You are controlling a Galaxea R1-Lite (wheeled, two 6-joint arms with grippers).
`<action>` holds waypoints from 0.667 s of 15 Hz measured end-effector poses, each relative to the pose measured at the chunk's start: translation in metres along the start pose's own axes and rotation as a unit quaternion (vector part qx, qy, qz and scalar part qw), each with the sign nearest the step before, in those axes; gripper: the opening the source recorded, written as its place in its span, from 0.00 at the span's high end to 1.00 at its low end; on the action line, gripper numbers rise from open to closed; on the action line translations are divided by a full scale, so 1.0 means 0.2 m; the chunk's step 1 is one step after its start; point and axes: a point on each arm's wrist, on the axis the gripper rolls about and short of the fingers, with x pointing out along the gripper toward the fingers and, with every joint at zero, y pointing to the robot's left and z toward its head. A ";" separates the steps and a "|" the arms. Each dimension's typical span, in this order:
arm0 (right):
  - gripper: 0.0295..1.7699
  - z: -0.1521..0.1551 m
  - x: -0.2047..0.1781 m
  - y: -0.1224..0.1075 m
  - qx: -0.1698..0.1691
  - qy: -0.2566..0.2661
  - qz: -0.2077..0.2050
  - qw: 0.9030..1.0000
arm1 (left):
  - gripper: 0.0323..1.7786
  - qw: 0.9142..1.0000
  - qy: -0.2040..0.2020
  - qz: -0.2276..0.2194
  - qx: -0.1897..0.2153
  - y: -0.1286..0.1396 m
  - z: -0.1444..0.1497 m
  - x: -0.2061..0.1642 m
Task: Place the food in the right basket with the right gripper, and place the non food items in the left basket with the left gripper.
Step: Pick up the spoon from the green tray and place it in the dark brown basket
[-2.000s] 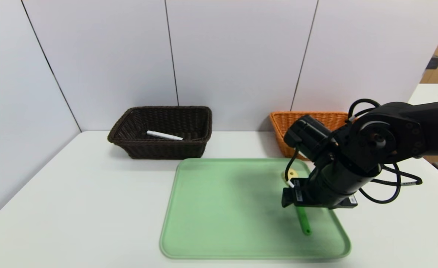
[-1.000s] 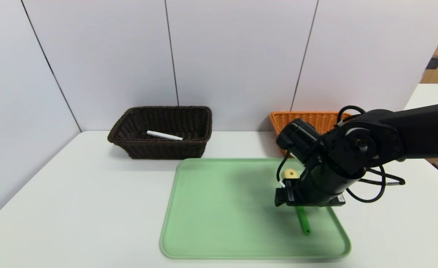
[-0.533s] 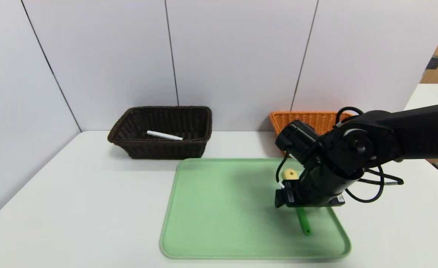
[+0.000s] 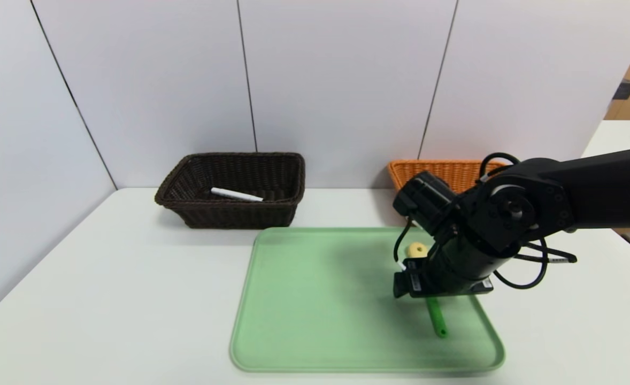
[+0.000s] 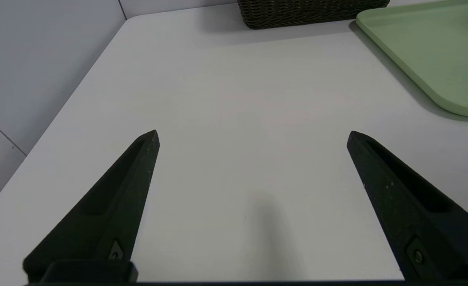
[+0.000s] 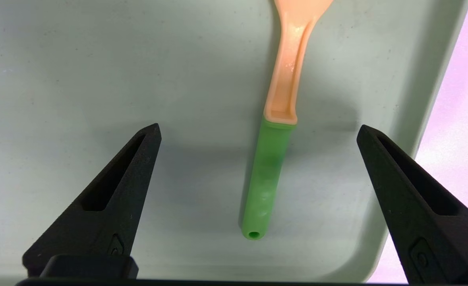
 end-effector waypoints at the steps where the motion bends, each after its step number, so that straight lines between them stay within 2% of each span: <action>1: 0.04 0.00 0.00 0.00 0.000 0.000 0.000 1.000 | 0.05 1.000 0.000 0.000 0.000 0.00 0.00 0.00; 9: 0.04 -0.01 0.01 0.01 -0.003 0.005 -0.001 1.000 | 0.05 1.000 0.000 0.000 0.000 0.00 0.00 0.00; 10: 0.11 -0.01 0.01 0.01 -0.001 0.005 -0.001 1.000 | 0.05 1.000 0.000 0.000 0.000 0.00 0.00 0.00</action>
